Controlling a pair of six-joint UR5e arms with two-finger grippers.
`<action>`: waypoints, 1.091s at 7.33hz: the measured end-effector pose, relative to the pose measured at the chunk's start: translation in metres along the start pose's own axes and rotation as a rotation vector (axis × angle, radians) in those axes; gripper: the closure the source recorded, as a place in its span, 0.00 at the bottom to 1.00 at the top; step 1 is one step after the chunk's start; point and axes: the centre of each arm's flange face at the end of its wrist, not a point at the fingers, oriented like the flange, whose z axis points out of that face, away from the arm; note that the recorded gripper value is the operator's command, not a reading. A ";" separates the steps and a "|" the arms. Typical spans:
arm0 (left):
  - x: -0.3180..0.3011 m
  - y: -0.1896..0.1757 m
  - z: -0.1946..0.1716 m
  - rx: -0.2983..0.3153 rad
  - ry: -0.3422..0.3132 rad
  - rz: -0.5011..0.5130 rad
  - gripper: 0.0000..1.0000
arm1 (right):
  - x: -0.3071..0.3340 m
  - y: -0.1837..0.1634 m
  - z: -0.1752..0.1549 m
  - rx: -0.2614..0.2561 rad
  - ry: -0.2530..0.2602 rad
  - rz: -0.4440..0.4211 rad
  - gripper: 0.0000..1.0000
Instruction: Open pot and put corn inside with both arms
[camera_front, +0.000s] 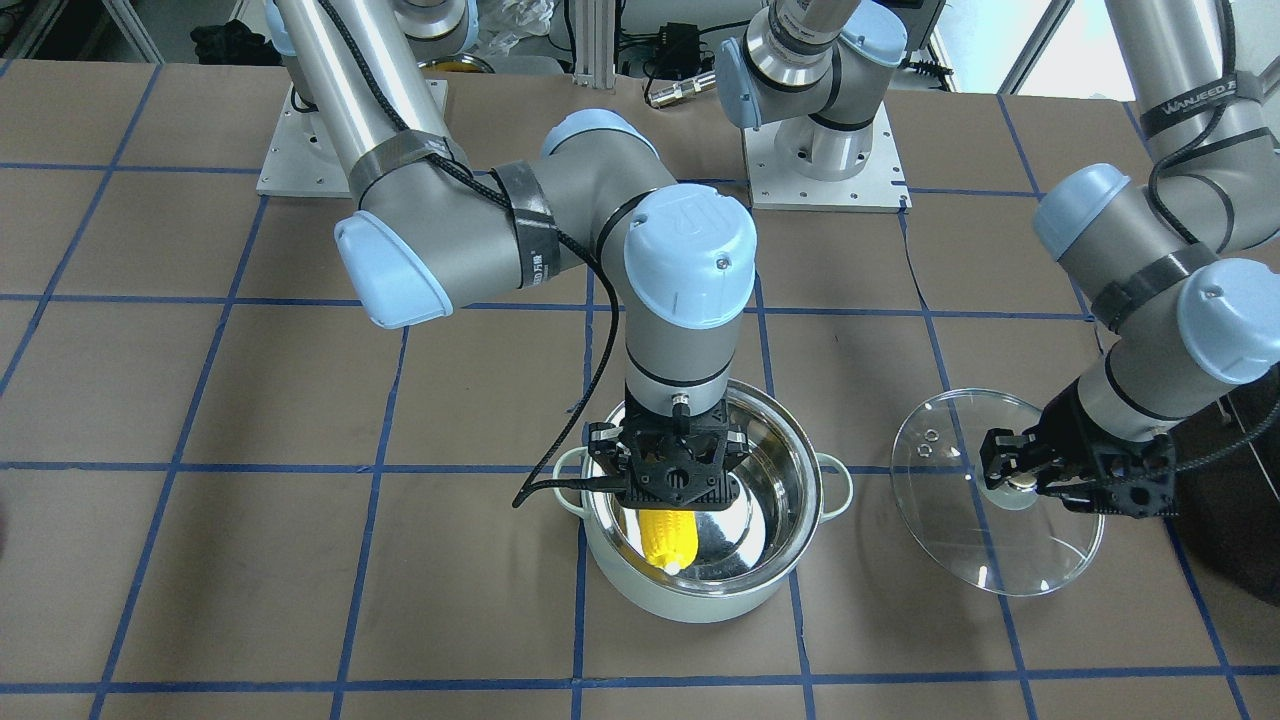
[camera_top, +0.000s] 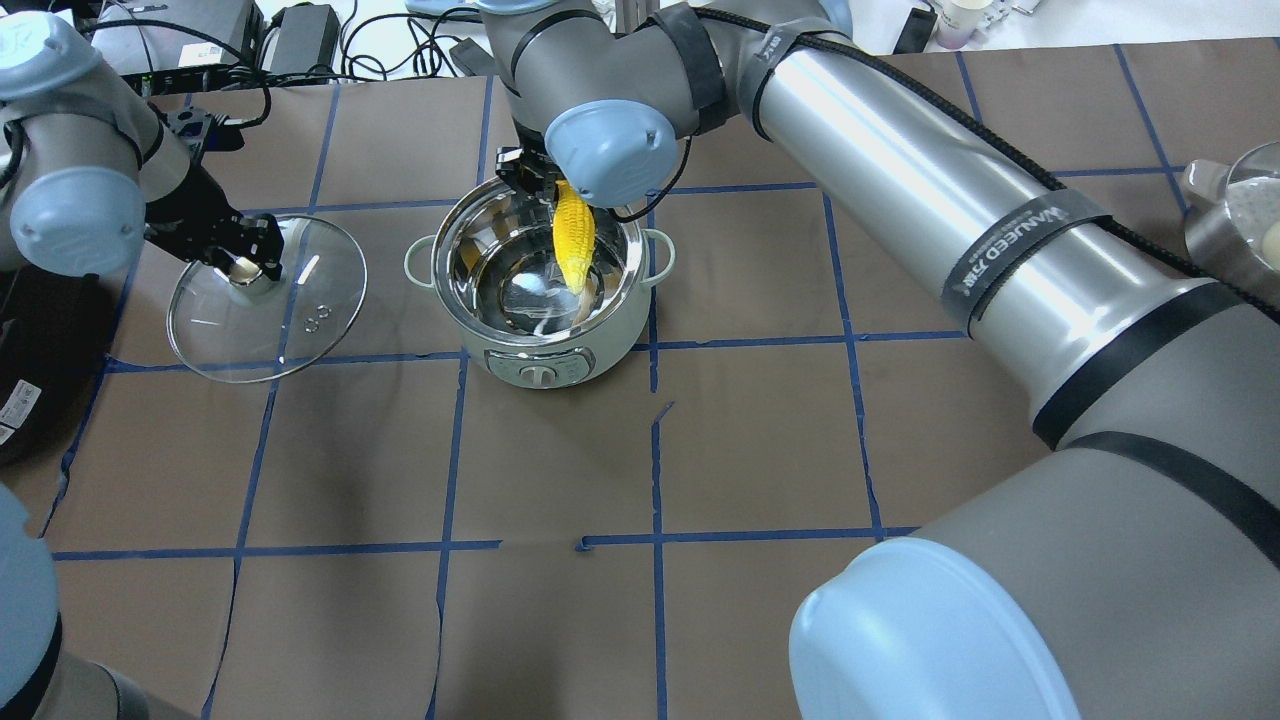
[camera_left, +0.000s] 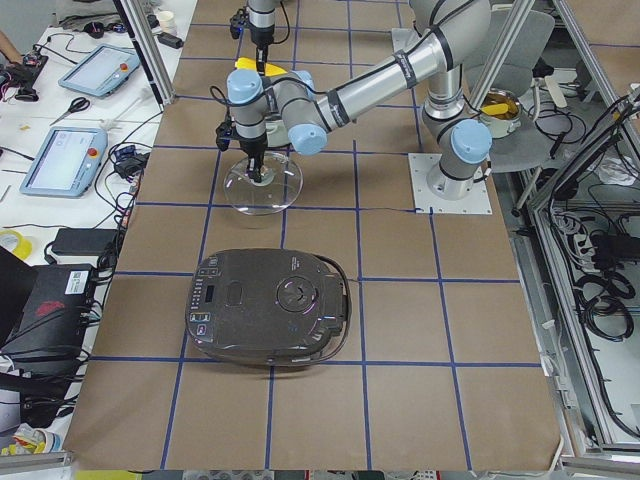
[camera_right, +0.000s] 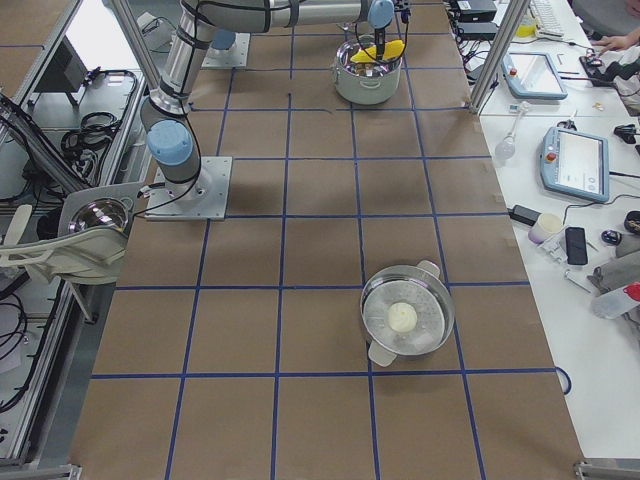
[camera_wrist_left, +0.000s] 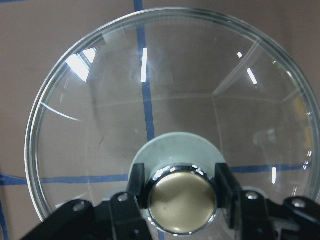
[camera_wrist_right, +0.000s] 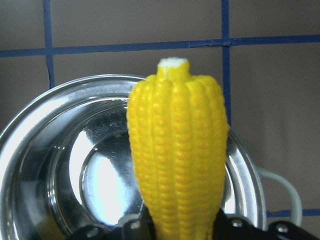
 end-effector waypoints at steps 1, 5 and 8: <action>-0.001 0.012 0.020 0.017 0.003 -0.009 1.00 | -0.013 0.007 0.003 0.006 -0.007 -0.013 0.77; 0.000 0.028 0.056 0.040 -0.001 -0.022 0.01 | -0.029 0.015 0.010 0.043 -0.015 -0.061 0.00; -0.003 0.022 0.047 0.056 -0.013 -0.016 0.00 | -0.010 0.006 -0.002 0.062 -0.013 -0.030 0.00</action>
